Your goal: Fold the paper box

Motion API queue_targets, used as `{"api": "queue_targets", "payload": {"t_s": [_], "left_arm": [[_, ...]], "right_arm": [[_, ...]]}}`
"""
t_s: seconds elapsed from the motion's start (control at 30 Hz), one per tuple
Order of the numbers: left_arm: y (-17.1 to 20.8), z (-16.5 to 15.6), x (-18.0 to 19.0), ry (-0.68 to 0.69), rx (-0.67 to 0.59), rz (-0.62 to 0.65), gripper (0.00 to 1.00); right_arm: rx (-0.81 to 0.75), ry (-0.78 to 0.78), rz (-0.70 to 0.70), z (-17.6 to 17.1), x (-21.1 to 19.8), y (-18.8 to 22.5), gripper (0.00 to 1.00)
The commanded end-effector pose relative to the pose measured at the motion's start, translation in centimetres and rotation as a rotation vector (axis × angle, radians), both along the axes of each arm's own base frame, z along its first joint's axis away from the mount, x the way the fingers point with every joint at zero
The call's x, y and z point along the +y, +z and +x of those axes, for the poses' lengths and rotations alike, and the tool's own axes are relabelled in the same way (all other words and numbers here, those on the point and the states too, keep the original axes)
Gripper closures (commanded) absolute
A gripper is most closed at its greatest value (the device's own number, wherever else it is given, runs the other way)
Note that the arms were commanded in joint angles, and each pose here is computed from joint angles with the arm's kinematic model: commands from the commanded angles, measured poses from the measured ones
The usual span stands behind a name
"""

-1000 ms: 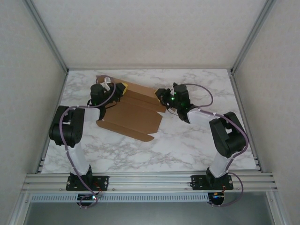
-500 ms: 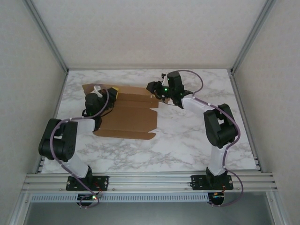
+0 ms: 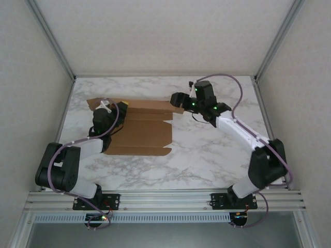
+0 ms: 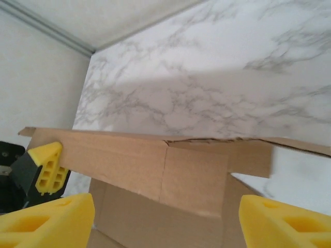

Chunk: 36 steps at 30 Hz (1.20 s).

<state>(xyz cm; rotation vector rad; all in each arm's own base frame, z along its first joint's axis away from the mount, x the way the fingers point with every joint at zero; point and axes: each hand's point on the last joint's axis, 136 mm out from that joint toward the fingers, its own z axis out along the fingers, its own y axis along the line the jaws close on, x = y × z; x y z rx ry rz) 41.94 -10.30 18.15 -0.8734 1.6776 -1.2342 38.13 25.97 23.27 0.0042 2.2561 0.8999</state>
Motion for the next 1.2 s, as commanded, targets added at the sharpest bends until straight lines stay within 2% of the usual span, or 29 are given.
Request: {"api": "queue_targets", "payload": {"t_s": [0.0,0.1,0.17,0.3,0.4,0.53,0.67,0.87,1.17], "left_arm": [[0.3,-0.5,0.3,0.024,-0.018,0.056,0.99],[0.3,-0.6,0.3,0.027,-0.013,0.052,0.99],[0.2,-0.6,0.4,0.031,-0.007,0.04,0.99],[-0.3,-0.9,0.5,0.037,0.009,0.031,0.98],[-0.9,-1.1,0.7,0.051,0.029,0.044,0.97],[-1.3,-1.5,1.1,0.072,0.043,0.06,0.97],[-1.6,-1.7,1.4,0.09,0.055,0.073,0.96],[-1.7,-1.8,1.0,0.082,0.068,0.125,0.96],[-2.2,-2.2,0.7,0.091,0.081,0.11,0.96]], "right_arm": [[-0.02,-0.056,-0.148,-2.1,-2.8,-2.2,0.35],[-0.036,0.036,-0.161,-5.1,-1.1,-3.3,0.62],[-0.008,0.122,-0.19,-7.2,0.8,-5.2,0.75],[0.056,0.265,-0.294,-10.5,5.3,-9.9,0.89],[0.094,0.323,-0.35,-11.4,7.9,-12.6,0.99],[0.137,0.354,-0.42,-11.8,10.4,-15.7,1.0],[0.203,0.343,-0.462,-11.8,11.1,-19.1,1.0],[0.269,0.302,-0.531,-12.2,9.6,-23.1,1.0],[0.303,0.233,-0.626,-12.0,6.0,-25.3,1.0]]}}
